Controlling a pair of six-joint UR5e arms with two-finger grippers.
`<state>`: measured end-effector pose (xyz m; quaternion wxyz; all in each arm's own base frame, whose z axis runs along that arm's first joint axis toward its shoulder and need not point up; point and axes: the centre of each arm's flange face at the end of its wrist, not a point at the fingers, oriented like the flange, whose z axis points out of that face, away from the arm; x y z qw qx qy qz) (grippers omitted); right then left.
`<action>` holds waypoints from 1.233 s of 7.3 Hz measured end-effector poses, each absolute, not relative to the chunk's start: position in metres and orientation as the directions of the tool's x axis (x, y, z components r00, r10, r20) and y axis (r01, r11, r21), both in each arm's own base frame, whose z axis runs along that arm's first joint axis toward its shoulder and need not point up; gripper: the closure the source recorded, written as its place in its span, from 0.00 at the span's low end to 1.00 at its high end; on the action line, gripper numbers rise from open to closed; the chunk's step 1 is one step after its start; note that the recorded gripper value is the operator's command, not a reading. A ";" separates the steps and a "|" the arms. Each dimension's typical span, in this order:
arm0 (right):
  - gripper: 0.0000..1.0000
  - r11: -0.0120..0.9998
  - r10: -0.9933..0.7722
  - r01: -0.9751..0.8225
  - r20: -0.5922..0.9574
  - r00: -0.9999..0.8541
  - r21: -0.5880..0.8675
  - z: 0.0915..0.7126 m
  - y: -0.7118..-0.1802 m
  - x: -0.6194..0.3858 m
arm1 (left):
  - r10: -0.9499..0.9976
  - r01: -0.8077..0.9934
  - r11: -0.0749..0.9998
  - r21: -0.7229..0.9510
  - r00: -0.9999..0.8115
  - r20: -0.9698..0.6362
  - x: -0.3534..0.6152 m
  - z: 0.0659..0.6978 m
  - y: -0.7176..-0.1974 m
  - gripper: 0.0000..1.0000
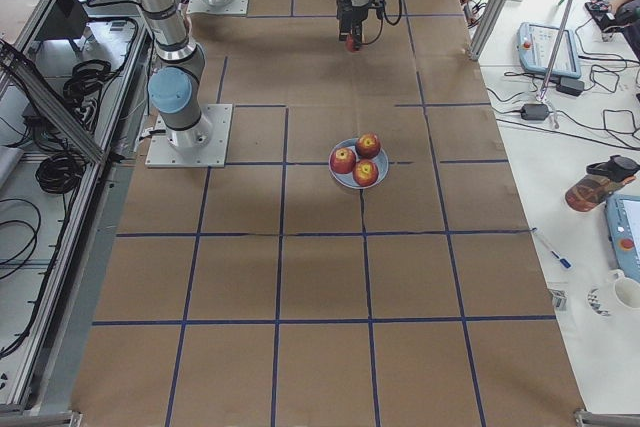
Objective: Transfer apple from basket to plate
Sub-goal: 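Carry the yellow-red apple with the left gripper to the table center, then release the apple and raise the left gripper while the right gripper approaches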
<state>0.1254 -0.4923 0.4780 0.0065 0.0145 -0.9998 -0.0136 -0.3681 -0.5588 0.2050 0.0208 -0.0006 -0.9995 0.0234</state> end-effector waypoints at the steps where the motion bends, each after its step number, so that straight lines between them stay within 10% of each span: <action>1: 0.00 0.999 -0.029 -0.029 0.013 -0.999 0.027 0.478 -0.492 0.125 | 0.009 0.007 0.999 -0.042 -0.999 0.040 -0.371 0.194 -0.561 0.45; 2: 0.00 0.999 -0.029 -0.029 0.013 -0.999 0.027 0.478 -0.492 0.125 | 0.013 0.012 0.999 -0.037 -0.999 0.037 -0.372 0.187 -0.562 0.43; 4: 0.00 0.999 -0.030 -0.029 0.014 -0.999 0.029 0.477 -0.492 0.125 | 0.016 0.015 0.999 -0.033 -0.999 0.035 -0.373 0.183 -0.562 0.01; 9: 0.00 0.999 -0.030 -0.030 0.009 -0.999 0.024 0.478 -0.492 0.126 | 0.024 0.020 0.997 -0.074 -0.999 0.044 -0.348 0.272 -0.562 0.01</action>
